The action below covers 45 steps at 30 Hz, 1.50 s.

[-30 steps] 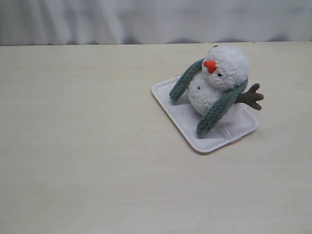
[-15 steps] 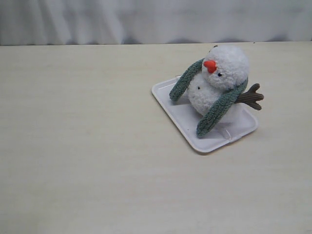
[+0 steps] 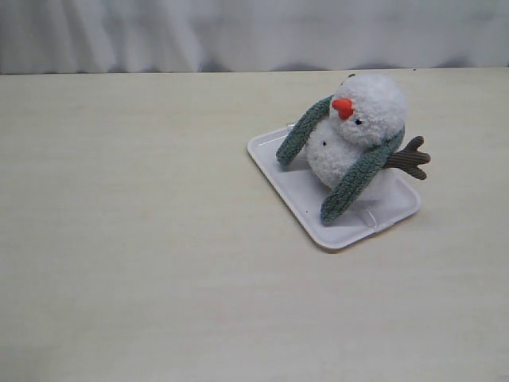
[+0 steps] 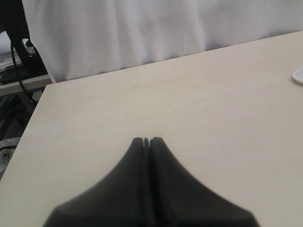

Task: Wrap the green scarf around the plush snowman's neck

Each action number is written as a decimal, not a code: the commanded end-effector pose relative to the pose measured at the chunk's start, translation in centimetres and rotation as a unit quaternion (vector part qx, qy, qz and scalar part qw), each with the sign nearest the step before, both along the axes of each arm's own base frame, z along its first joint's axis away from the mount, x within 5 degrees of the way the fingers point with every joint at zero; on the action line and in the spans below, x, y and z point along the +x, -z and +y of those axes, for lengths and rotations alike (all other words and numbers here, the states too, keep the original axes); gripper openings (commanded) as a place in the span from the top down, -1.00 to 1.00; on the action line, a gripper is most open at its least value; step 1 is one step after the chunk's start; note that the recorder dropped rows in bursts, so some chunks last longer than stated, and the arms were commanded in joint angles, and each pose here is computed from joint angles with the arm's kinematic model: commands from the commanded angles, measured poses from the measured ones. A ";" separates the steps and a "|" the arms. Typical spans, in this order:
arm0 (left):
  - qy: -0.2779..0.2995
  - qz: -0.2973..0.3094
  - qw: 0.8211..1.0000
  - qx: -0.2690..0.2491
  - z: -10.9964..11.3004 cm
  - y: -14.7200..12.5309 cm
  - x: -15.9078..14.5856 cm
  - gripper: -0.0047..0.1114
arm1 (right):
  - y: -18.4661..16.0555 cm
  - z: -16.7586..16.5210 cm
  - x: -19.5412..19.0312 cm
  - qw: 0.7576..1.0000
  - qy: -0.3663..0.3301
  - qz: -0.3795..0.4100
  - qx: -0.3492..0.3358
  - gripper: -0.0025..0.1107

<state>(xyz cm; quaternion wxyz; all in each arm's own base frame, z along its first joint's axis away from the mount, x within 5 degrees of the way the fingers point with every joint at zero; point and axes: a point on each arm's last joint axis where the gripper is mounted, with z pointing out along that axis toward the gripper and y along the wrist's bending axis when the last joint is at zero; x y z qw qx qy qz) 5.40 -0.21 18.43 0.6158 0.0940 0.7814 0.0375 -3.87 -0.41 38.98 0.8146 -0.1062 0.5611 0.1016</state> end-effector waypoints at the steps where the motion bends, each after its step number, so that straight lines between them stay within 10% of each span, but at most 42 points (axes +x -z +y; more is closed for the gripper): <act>1: -0.003 -0.004 1.000 -0.009 0.0 0.0 0.0 0.92 | 0.1 0.0 0.0 1.000 0.000 -0.003 0.000 0.88; 25: -0.002 -0.005 1.000 -0.006 0.0 0.0 0.0 0.92 | 1.2 0.2 1.1 1.000 -0.010 0.009 0.002 0.88; 45: -0.002 -0.005 1.000 -0.005 0.0 0.0 0.0 0.92 | 14.3 1.1 8.2 0.974 0.100 0.203 -0.028 0.88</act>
